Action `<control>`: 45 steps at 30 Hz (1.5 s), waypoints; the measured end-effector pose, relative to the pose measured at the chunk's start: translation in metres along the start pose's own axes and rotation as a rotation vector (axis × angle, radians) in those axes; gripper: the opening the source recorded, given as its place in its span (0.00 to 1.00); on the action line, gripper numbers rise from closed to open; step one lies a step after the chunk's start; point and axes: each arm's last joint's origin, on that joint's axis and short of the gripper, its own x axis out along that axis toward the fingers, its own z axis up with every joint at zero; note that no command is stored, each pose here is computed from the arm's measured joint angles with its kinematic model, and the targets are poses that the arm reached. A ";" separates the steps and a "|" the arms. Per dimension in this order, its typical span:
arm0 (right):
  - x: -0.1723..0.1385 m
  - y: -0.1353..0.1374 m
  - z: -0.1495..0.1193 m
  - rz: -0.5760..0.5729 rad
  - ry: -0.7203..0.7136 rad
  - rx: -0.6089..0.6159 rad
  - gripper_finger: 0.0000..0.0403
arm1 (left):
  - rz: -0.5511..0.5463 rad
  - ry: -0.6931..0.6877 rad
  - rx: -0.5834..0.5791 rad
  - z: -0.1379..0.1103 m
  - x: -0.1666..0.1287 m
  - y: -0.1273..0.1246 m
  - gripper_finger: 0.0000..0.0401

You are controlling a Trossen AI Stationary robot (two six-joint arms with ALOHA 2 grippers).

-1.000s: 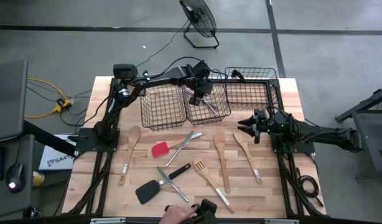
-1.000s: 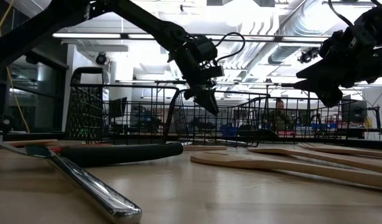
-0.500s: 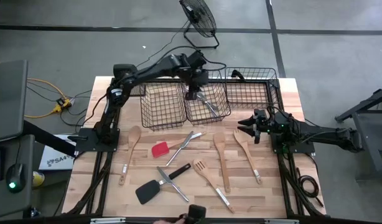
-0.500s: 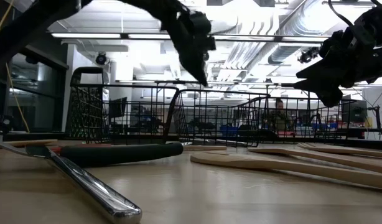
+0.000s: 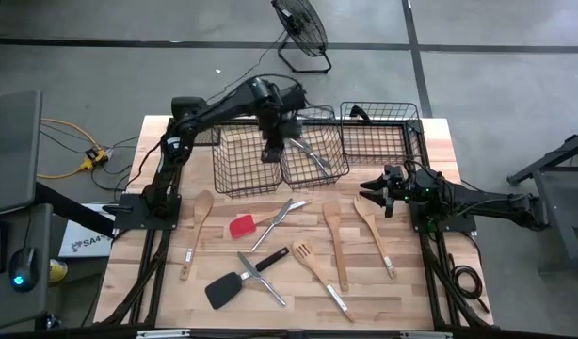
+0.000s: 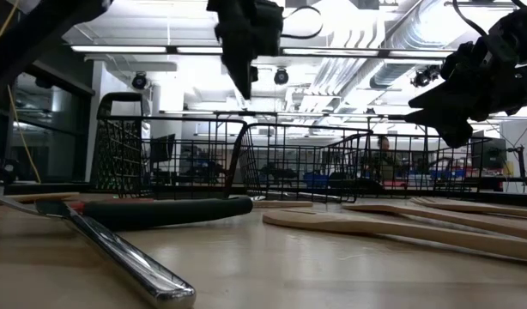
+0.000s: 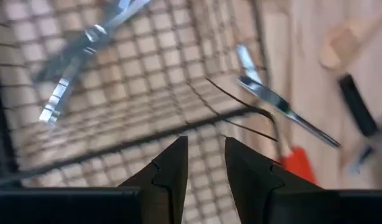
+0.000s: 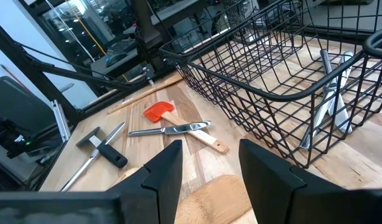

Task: Pick & Place Kitchen Items
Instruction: Put the silver knife into the middle wire basket

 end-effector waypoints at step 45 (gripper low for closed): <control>0.000 0.000 0.000 0.000 0.000 0.000 0.37 | 0.213 -0.062 -0.480 -0.058 0.115 -0.188 0.26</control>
